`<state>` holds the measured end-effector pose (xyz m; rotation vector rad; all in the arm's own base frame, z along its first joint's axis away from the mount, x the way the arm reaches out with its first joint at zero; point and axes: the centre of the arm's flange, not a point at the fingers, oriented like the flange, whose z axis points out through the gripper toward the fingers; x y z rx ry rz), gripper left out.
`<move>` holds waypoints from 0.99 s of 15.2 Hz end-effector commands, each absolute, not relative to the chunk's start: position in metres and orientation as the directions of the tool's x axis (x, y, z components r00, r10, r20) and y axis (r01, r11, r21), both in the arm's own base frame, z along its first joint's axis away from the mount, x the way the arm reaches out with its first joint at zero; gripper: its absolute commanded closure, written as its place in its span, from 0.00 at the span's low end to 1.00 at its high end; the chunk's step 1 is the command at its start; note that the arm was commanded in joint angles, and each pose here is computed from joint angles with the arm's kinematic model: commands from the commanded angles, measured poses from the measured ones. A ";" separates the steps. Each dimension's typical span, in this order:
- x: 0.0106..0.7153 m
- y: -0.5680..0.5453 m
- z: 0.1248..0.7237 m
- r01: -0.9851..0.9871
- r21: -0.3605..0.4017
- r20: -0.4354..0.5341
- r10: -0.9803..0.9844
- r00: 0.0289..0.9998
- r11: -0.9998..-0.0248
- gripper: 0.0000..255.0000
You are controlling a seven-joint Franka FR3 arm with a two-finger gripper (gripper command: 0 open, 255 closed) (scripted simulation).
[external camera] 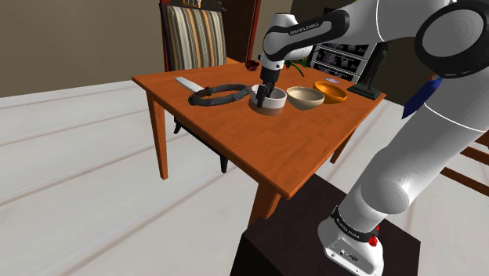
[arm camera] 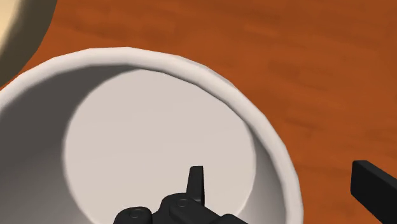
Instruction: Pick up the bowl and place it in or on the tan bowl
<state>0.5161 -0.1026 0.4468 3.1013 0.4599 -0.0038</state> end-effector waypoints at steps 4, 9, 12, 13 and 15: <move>0.516 -0.103 0.447 0.290 0.006 -0.003 0.290 0.957 -0.957 0.00; 0.516 -0.103 0.447 0.290 0.006 -0.003 0.290 0.957 -0.957 1.00; 0.516 -0.102 0.447 0.290 0.006 -0.003 0.290 0.957 -0.957 1.00; 0.516 -0.102 0.447 0.290 0.006 -0.003 0.290 0.957 -0.957 1.00; 0.516 -0.103 0.452 0.290 0.006 -0.003 0.290 0.957 -0.957 1.00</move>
